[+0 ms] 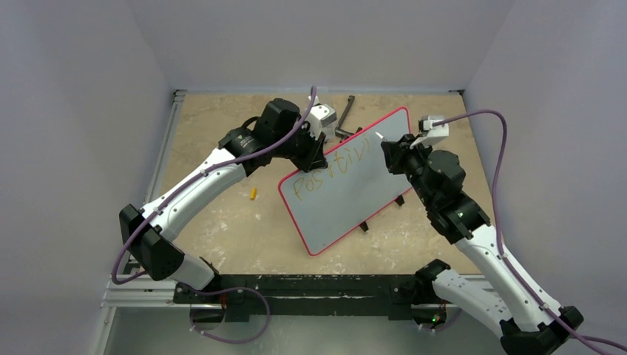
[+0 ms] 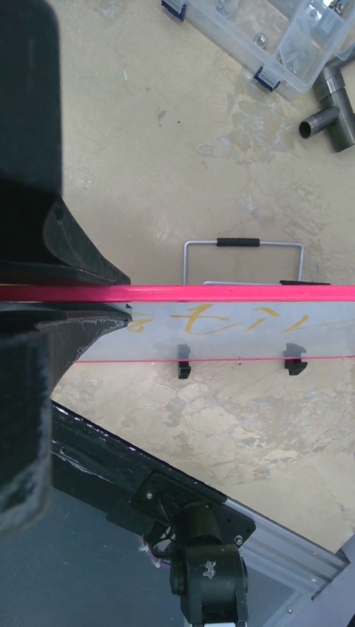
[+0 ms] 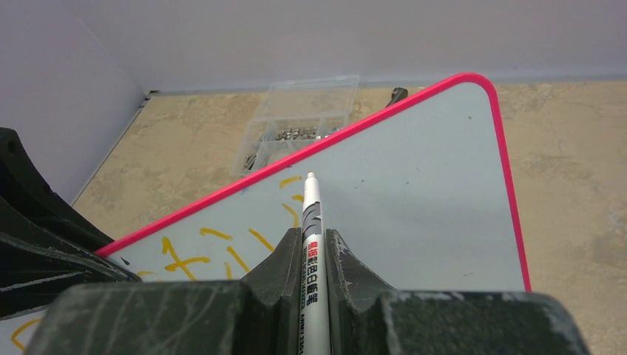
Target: Write a sentence on the whiteboard
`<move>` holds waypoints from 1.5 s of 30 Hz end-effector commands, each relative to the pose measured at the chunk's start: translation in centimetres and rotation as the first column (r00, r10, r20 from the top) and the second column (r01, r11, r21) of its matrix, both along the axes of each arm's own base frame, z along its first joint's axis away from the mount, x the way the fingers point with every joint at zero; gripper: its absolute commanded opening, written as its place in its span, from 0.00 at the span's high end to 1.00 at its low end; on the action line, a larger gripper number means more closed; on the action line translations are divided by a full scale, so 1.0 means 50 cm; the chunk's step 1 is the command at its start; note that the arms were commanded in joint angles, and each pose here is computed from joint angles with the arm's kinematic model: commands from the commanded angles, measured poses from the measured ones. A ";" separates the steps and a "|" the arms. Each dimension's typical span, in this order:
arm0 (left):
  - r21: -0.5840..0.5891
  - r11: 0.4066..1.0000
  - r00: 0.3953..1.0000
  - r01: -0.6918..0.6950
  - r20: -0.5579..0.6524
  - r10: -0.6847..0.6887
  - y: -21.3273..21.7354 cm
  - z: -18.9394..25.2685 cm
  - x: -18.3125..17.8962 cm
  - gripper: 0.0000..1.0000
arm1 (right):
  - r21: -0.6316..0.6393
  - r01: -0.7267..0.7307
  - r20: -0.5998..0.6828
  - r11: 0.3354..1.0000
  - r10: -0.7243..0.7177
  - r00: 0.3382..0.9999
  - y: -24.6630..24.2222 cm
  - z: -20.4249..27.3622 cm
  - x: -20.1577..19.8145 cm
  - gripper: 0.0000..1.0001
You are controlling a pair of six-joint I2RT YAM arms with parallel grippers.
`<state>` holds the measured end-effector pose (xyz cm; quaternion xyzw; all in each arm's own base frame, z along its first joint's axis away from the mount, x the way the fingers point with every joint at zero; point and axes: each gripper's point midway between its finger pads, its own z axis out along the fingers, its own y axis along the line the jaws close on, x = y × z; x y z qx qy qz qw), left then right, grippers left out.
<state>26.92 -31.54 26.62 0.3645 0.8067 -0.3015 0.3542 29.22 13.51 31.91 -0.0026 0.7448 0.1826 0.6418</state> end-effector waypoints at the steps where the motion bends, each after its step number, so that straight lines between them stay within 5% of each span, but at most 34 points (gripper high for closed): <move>1: 0.122 0.992 0.999 0.044 0.009 -0.045 0.029 -0.047 -0.019 1.00 | -0.024 0.038 -0.008 0.999 -0.038 0.999 -0.017 -0.020 0.000 1.00; 32: 0.129 0.990 0.999 0.048 -0.001 -0.048 0.027 -0.056 -0.020 1.00 | -0.088 0.133 -0.010 0.987 -0.134 0.991 -0.032 -0.038 0.051 1.00; 45: 0.131 0.990 0.999 0.045 0.002 -0.046 0.027 -0.056 -0.018 1.00 | -0.015 0.034 0.054 0.999 -0.034 0.998 -0.015 0.023 0.007 1.00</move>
